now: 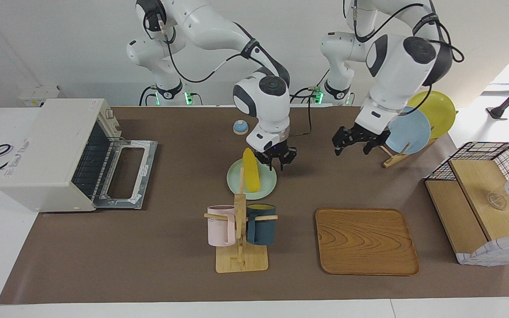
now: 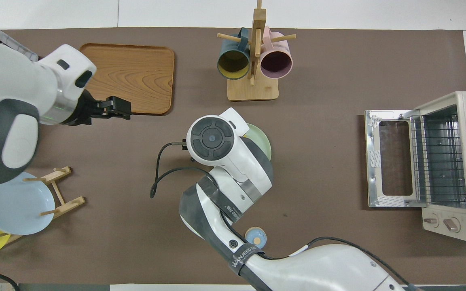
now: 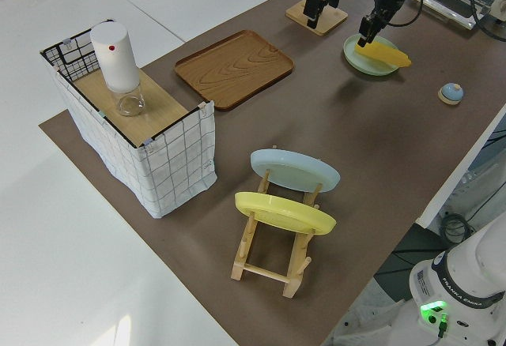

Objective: Put corn in oven
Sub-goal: 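Open the left gripper and withdraw it while the right gripper holds the corn, then carry the corn with the right gripper into the open toaster oven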

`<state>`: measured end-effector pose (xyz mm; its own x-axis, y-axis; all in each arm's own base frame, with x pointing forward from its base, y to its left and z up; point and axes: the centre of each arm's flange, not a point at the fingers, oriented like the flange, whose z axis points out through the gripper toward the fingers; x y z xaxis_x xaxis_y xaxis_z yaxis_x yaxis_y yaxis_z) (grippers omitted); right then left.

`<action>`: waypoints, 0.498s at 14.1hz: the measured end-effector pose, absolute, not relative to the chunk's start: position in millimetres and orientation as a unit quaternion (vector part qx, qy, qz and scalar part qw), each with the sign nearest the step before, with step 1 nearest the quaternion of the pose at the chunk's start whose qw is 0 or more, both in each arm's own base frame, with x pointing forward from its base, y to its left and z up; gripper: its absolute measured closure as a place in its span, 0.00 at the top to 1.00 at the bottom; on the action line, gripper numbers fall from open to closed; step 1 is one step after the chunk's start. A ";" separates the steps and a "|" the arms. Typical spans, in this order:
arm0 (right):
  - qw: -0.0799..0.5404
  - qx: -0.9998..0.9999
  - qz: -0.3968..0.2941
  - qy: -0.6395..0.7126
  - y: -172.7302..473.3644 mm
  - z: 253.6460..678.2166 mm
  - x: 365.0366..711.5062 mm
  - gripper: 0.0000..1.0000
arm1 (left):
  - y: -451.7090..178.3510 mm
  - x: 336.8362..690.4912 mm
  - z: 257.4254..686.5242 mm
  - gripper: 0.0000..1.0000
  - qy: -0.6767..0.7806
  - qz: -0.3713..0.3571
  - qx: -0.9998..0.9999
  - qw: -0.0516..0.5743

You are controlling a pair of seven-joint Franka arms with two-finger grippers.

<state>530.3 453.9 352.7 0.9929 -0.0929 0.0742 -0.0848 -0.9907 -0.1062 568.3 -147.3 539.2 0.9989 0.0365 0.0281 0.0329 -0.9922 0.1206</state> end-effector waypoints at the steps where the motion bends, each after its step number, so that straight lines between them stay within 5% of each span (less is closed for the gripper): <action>1: 0.050 -0.997 -0.038 0.045 455.0 337.8 531.1 0.37 | -127.0 572.6 548.0 1.00 0.019 0.015 0.998 0.061; 7: 0.054 -0.996 -0.045 0.047 444.0 303.7 522.8 0.37 | -37.4 574.8 579.2 1.00 -0.011 -0.012 0.999 0.048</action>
<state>522.8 444.0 303.7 0.9916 -0.0985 0.0841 -0.0889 -0.9898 -0.1113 574.8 -37.4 579.2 0.9995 -0.0221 -0.0229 -0.0199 -0.9952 0.0960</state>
